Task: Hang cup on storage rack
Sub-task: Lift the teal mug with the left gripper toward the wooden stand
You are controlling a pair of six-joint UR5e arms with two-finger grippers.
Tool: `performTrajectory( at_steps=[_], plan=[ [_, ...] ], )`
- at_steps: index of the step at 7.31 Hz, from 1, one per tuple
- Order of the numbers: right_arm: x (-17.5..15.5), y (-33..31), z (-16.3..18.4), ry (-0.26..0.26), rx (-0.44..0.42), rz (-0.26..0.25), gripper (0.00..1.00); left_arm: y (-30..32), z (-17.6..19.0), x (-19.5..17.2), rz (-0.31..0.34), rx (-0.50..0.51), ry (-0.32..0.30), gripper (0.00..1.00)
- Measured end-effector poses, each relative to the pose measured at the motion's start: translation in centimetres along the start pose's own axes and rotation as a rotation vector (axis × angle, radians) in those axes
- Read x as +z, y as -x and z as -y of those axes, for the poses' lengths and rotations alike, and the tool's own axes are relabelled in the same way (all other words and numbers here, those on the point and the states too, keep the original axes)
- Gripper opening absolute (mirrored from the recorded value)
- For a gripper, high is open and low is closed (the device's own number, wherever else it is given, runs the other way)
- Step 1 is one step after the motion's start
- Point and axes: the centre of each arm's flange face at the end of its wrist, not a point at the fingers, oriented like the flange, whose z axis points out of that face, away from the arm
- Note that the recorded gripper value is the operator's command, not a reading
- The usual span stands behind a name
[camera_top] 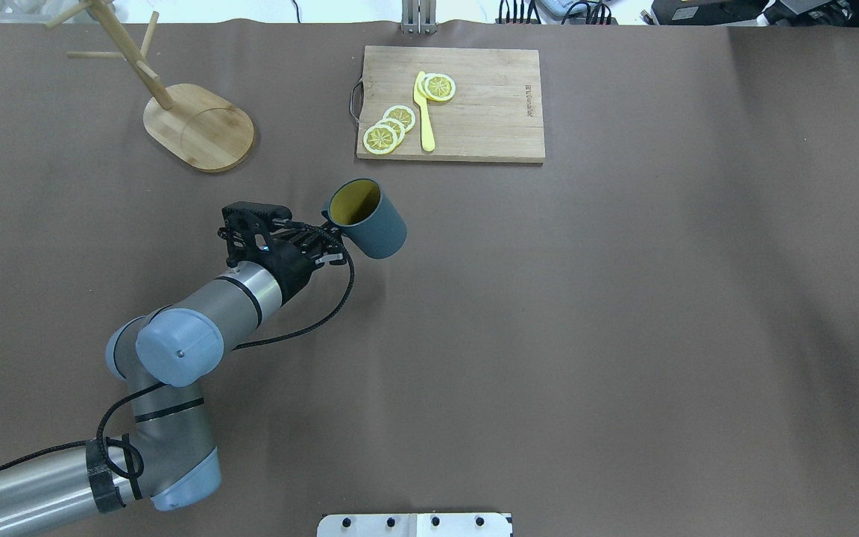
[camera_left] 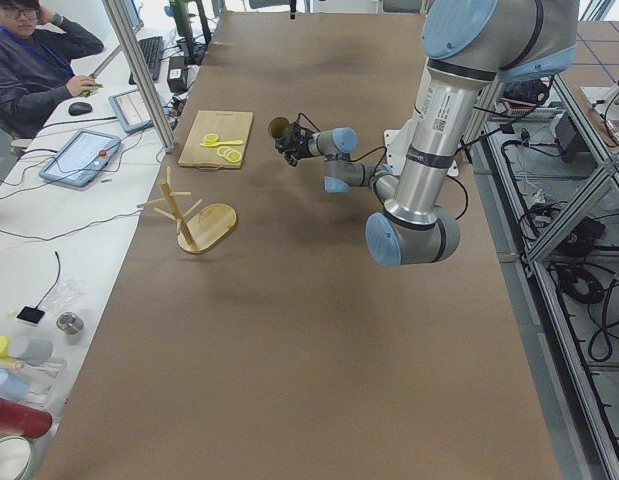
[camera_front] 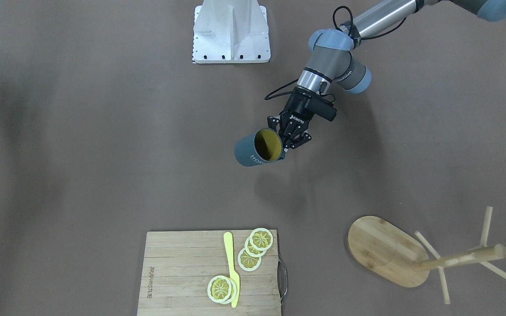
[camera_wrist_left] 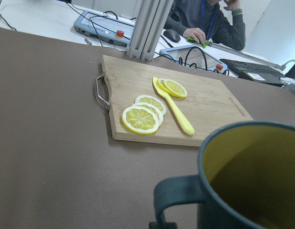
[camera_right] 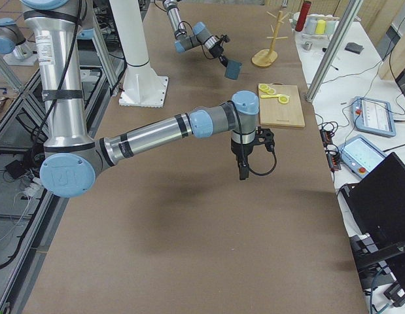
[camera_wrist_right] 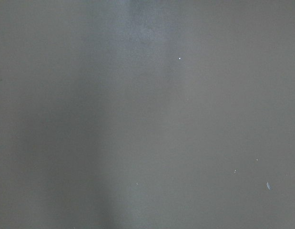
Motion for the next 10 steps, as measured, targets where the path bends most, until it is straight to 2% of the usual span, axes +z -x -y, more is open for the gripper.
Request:
performTrajectory(
  at_steps=[2,4,6,8,10],
  plan=[
    [0.0,0.0,0.0,-0.001,0.000,0.000,1.00,-0.7,3.4,-0.2,-0.068,-0.252,0.104,0.00],
    [-0.1,0.0,0.0,-0.002,0.000,0.000,1.00,-1.2,7.4,-0.6,-0.092,-0.459,0.217,0.00],
    [-0.1,0.1,0.1,-0.002,-0.001,-0.001,1.00,-1.0,10.7,-1.3,-0.134,-0.640,0.277,0.00],
    [-0.2,0.2,0.3,-0.006,-0.003,0.000,1.00,1.3,14.3,-2.0,-0.210,-0.848,0.275,0.00],
    [-0.3,0.3,0.3,-0.008,-0.004,0.000,1.00,5.0,17.8,-1.8,-0.240,-1.021,0.223,0.00]
  ],
)
